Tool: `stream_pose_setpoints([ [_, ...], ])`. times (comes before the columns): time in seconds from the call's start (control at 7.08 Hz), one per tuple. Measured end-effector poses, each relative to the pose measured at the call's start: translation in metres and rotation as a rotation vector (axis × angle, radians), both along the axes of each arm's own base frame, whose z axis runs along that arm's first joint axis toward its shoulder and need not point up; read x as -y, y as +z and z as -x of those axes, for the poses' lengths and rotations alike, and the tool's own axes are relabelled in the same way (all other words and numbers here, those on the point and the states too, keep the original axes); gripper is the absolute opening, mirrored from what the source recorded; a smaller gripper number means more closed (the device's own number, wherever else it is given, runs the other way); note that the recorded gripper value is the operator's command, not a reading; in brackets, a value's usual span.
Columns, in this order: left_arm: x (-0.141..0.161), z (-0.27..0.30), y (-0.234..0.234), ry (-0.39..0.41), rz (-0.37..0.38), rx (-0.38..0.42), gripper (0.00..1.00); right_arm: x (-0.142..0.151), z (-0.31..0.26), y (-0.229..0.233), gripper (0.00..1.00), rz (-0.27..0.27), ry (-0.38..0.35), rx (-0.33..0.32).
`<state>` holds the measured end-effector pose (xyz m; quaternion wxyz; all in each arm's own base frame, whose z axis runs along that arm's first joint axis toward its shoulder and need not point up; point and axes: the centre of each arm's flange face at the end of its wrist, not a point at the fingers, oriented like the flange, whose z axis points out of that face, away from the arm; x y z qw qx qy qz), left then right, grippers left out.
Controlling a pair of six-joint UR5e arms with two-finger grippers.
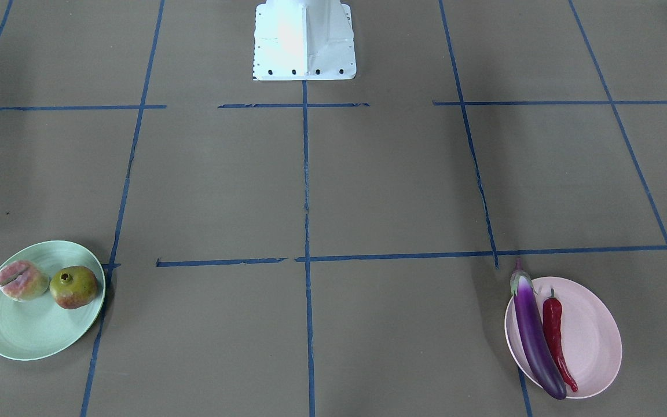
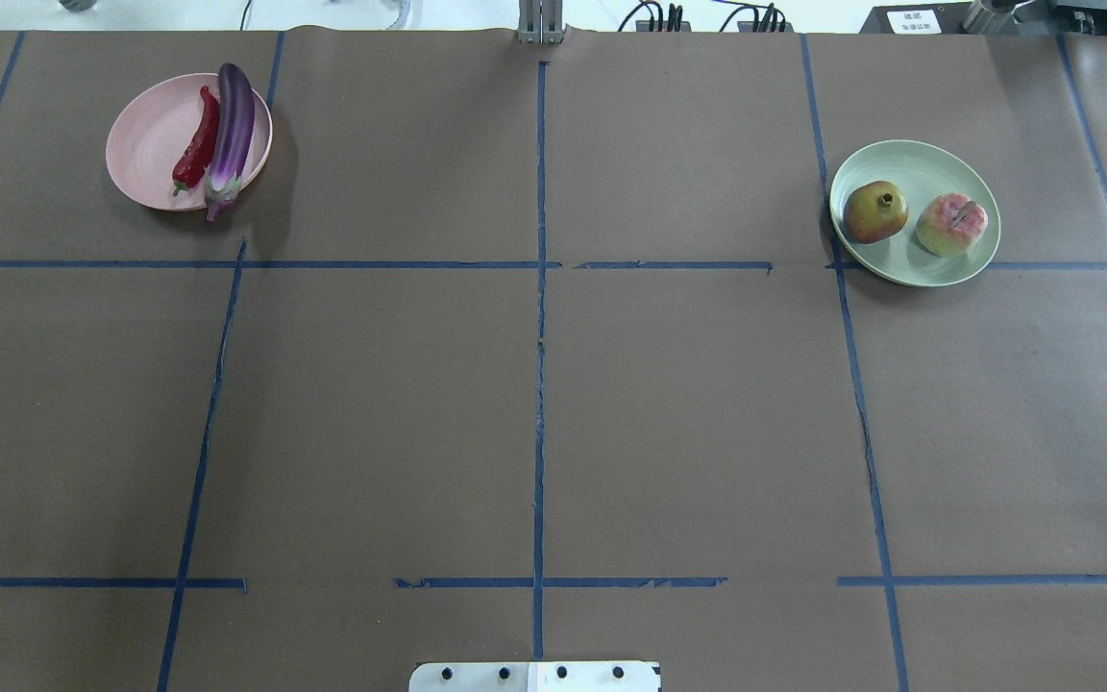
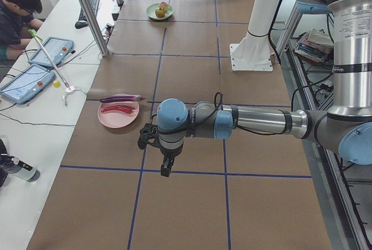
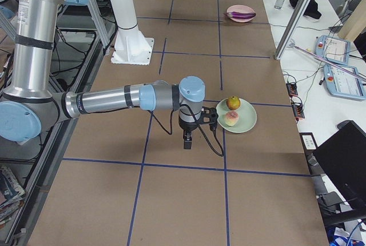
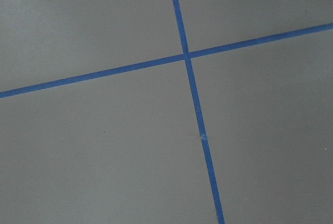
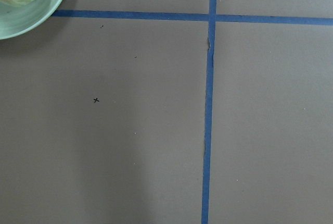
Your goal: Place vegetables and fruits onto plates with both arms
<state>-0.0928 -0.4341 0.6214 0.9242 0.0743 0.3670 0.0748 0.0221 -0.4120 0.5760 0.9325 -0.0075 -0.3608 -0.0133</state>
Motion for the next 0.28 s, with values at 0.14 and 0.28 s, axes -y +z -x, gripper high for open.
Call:
stream_pose_setpoints([
  [0.14,-0.0002,0.0000,0.0026,0.000,0.007,0.002,1.00,-0.0003,0.0003,-0.0001,1.00,0.001,-0.001,0.004],
  [0.28,0.0001,-0.0001,0.0030,-0.001,0.007,0.002,1.00,-0.0005,0.0004,0.0001,1.00,0.001,-0.001,0.007],
])
